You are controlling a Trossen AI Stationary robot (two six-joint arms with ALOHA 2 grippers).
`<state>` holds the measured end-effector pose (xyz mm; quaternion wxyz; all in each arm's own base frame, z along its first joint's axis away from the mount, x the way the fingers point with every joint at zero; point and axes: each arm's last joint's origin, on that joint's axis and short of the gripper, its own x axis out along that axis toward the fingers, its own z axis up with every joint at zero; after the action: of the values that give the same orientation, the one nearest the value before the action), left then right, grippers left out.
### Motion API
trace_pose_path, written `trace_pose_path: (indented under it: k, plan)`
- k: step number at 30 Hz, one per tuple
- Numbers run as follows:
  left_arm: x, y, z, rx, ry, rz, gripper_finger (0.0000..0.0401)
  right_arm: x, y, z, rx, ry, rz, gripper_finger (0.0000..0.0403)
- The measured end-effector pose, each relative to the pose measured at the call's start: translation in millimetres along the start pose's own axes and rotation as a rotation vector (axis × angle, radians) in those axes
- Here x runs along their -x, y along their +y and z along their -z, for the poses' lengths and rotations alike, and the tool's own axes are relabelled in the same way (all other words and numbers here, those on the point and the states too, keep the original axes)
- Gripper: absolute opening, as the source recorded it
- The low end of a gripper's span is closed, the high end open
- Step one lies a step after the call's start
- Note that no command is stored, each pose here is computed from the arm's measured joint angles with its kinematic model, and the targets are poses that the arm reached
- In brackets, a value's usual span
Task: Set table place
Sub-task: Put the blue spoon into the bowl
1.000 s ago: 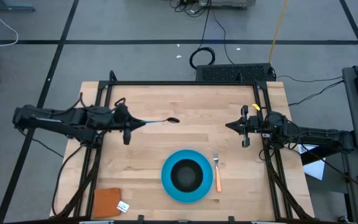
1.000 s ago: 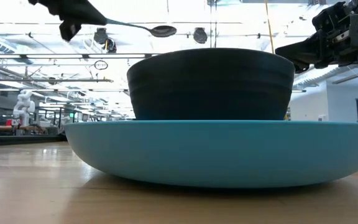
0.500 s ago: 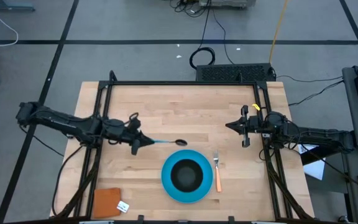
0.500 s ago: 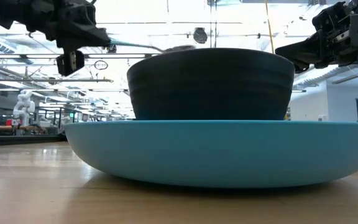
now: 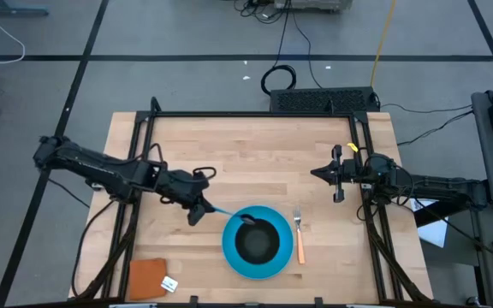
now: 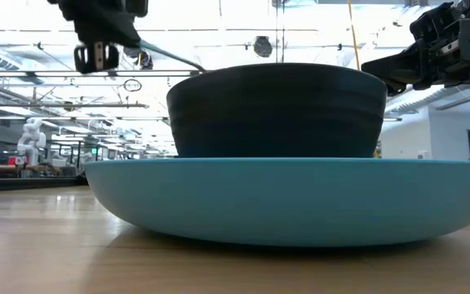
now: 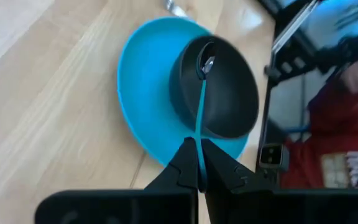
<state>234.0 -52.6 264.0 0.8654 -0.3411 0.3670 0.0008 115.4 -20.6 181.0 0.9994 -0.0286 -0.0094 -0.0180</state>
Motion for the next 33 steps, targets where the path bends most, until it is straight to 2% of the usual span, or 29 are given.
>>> trace_pose_path:
  k: [5,9,18,23,33]
  plan:
    - [8.7,-19.5,-17.4,-0.03,0.08,-0.07,0.0004,0.0,0.0,-0.1,0.0,-0.001,0.0,0.0]
    - [7.4,-32.1,-29.6,-0.052,0.108,-0.082,0.0004,0.0,0.0,-0.1,0.0,-0.001,0.0,0.0]
    - [-29.9,-42.1,-44.6,-0.074,0.251,-0.106,0.0004,0.0,0.0,-0.4,-0.007,-0.004,0.001,0.0]
    - [-44.5,-46.2,-47.8,-0.09,0.314,-0.059,0.0004,0.0,0.0,-0.4,-0.008,-0.004,0.001,0.0]
    - [-77.7,-43.8,-53.1,-0.056,0.412,-0.041,0.0004,-0.1,-0.1,-0.6,-0.007,-0.006,0.002,0.0]
